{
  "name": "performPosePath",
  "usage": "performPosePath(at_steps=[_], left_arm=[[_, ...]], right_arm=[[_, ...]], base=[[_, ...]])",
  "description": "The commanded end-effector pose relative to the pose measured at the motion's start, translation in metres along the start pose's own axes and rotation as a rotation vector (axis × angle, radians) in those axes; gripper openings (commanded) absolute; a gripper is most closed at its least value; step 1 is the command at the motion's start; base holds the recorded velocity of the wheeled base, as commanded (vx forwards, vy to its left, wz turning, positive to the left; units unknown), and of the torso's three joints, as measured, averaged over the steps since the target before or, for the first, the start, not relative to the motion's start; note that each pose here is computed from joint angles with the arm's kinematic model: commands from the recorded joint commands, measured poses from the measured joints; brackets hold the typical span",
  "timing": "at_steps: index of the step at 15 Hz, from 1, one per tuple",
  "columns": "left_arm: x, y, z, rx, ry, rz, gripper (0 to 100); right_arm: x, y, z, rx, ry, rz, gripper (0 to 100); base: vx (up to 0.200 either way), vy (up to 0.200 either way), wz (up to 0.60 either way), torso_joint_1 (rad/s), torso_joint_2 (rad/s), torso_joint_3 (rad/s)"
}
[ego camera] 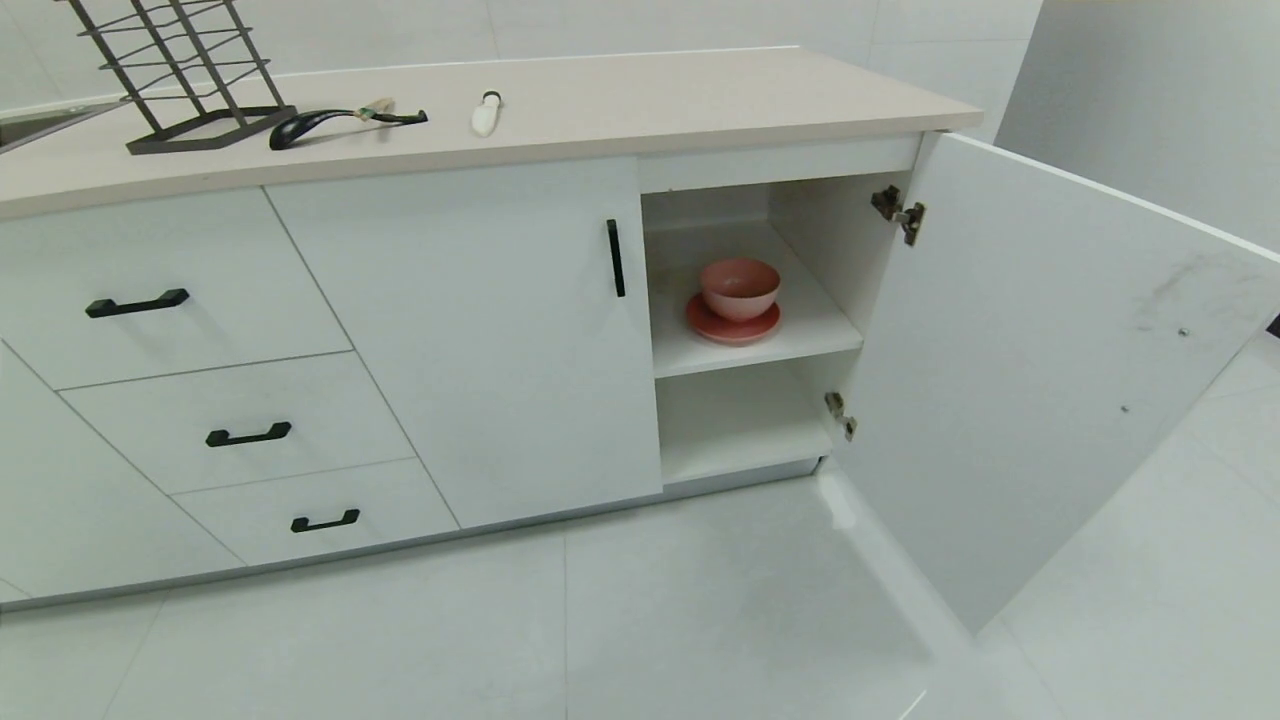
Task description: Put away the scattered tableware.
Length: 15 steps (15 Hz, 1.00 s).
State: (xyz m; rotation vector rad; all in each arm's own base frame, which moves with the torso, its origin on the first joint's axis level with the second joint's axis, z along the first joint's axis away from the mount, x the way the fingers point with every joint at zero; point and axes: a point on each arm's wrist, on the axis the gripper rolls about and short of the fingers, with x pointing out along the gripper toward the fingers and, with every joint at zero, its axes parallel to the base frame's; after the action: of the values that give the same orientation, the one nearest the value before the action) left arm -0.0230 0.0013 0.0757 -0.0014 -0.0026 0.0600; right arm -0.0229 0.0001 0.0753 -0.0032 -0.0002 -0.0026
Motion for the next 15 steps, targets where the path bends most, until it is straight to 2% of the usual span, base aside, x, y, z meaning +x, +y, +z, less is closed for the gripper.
performPosePath(at_steps=[1, 15], left_arm=[[0.0001, 0.0, 0.0, 0.001, 0.001, 0.001, 100], [0.0001, 0.0, 0.0001, -0.008, -0.001, 0.001, 100]], right_arm=[[0.0001, 0.0, 0.0001, 0.0, 0.002, 0.003, 100], [0.0001, 0.0, 0.0001, 0.002, 0.002, 0.003, 100]], base=[[0.0, 0.0, 0.0, 0.0, 0.0, 0.0], [0.0, -0.2, 0.0, 0.001, 0.0, 0.003]])
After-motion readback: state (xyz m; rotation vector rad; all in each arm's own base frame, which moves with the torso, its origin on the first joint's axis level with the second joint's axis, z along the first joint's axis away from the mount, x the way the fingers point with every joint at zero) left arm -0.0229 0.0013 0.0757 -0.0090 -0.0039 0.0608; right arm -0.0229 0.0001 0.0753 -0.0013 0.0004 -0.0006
